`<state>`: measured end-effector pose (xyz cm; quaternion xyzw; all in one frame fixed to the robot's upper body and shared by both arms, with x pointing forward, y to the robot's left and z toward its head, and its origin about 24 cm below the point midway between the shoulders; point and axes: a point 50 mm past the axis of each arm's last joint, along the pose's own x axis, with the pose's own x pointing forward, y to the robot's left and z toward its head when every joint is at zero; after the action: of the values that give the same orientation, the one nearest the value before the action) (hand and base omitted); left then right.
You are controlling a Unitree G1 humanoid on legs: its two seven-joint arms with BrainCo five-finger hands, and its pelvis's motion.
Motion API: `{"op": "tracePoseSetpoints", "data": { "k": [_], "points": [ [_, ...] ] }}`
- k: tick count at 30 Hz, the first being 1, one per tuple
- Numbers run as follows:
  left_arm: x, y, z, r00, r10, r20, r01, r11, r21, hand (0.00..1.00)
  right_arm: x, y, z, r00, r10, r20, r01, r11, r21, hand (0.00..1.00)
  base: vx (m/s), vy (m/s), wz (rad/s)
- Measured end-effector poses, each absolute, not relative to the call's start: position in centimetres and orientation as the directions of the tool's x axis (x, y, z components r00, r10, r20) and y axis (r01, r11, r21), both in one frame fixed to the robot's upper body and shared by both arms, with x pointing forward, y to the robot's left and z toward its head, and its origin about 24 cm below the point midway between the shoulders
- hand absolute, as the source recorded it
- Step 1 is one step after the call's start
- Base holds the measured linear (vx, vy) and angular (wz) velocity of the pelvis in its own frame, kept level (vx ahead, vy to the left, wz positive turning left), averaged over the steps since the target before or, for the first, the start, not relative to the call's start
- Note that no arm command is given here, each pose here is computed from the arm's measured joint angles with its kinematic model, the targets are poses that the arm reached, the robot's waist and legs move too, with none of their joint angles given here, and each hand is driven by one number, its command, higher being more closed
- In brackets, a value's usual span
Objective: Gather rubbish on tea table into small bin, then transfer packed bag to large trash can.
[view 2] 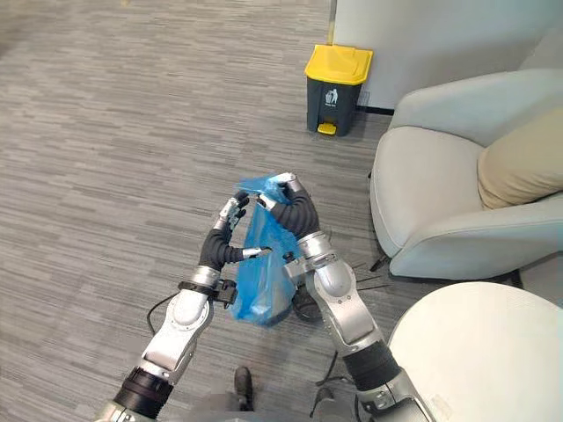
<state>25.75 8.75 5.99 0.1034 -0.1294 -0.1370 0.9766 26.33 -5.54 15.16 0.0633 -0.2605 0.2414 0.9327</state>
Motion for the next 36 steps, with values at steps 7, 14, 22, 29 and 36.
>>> {"op": "tracePoseSetpoints", "data": {
  "k": [7,14,22,29,36],
  "points": [
    [26.3,6.4,5.2,0.913,-0.368,0.175,0.309,0.906,0.289,0.00,25.4,-1.7,16.3,0.636,0.566,0.525,-0.637,0.769,-0.058,1.00,-0.08,0.080,-0.05],
    [26.4,6.4,2.9,0.923,-0.378,0.071,0.339,0.887,0.313,1.00,25.8,0.2,15.8,0.611,0.648,0.455,-0.684,0.722,-0.109,1.00,-0.10,0.026,-0.18],
    [26.1,6.9,0.3,0.932,-0.360,-0.037,0.350,0.870,0.347,1.00,25.5,0.6,15.3,0.580,0.700,0.417,-0.722,0.679,-0.135,1.00,-0.01,-0.006,-0.07],
    [24.9,7.3,-1.1,0.935,-0.341,-0.097,0.354,0.876,0.329,1.00,25.6,0.4,14.4,0.575,0.725,0.380,-0.685,0.680,-0.262,0.00,0.01,-0.003,-0.01],
    [23.9,8.1,-0.5,0.953,-0.294,-0.077,0.304,0.908,0.288,1.00,24.7,-3.5,9.6,0.733,0.620,0.278,-0.530,0.778,-0.336,0.00,0.00,0.003,0.01]
  ]
}}
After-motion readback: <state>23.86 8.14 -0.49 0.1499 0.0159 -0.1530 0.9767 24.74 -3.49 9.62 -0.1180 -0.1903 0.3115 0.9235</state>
